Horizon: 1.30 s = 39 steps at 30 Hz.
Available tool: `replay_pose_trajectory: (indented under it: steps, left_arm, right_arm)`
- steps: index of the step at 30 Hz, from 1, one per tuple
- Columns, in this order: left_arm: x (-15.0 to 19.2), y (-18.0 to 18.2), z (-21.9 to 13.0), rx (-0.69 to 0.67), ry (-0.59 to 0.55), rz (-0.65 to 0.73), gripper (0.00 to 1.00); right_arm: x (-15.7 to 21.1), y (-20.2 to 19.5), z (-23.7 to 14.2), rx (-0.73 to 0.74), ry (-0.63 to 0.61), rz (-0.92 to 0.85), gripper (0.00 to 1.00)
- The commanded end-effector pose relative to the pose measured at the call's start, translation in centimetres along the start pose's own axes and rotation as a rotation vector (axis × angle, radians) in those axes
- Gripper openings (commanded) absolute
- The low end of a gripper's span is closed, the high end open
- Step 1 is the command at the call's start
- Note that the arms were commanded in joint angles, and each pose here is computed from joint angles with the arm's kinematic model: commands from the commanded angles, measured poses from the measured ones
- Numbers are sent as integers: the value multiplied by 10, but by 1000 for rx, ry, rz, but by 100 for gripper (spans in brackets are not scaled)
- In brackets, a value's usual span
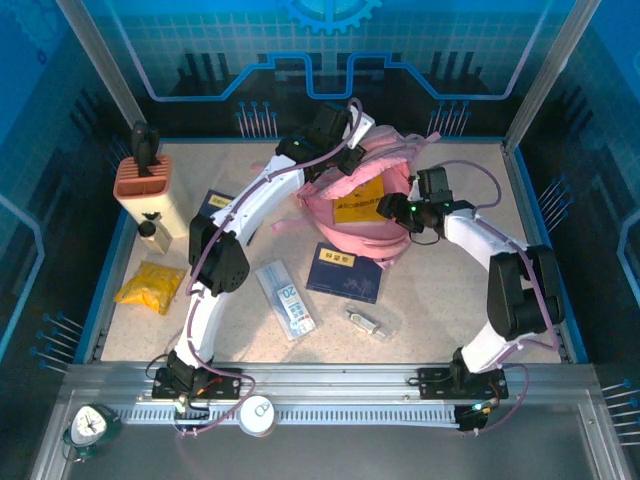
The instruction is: Pack the student bag
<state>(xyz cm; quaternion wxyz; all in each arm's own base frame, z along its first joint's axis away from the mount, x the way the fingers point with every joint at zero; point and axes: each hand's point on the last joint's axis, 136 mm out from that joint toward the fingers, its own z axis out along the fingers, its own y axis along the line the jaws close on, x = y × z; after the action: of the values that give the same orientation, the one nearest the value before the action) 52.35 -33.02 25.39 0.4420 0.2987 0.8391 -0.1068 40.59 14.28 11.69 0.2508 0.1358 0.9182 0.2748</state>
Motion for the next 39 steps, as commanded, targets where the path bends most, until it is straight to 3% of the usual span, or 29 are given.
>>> replay_pose_trajectory:
  steps: [1,4,10,17,22,28,33,38,39]
  left_arm:
    - [-77,7,-61,3,-246,-29,0]
    - [-81,4,-65,21,-257,-32,0]
    - [-82,-1,-65,49,-262,-30,0]
    - [-86,-4,-68,73,-274,-46,0]
    - [-83,-2,-65,57,-263,-37,0]
    - [-67,-1,-53,50,-207,-38,0]
    - [-43,-2,-38,49,-129,-75,2]
    - [-22,-22,-42,152,-27,-230,25]
    - [-20,-32,-49,210,-7,-268,36]
  right_arm:
    - [38,-19,18,108,107,-8,38]
    - [40,-13,35,101,125,-4,19]
    - [12,5,62,93,69,-41,7]
    - [-41,-1,69,128,-121,-62,5]
    - [-44,6,64,97,-117,-144,5]
    - [-18,28,10,18,-148,-249,21]
    - [12,26,-32,12,-81,-264,34]
    - [43,21,-72,14,-45,-256,43]
    - [49,20,-80,11,-39,-259,46]
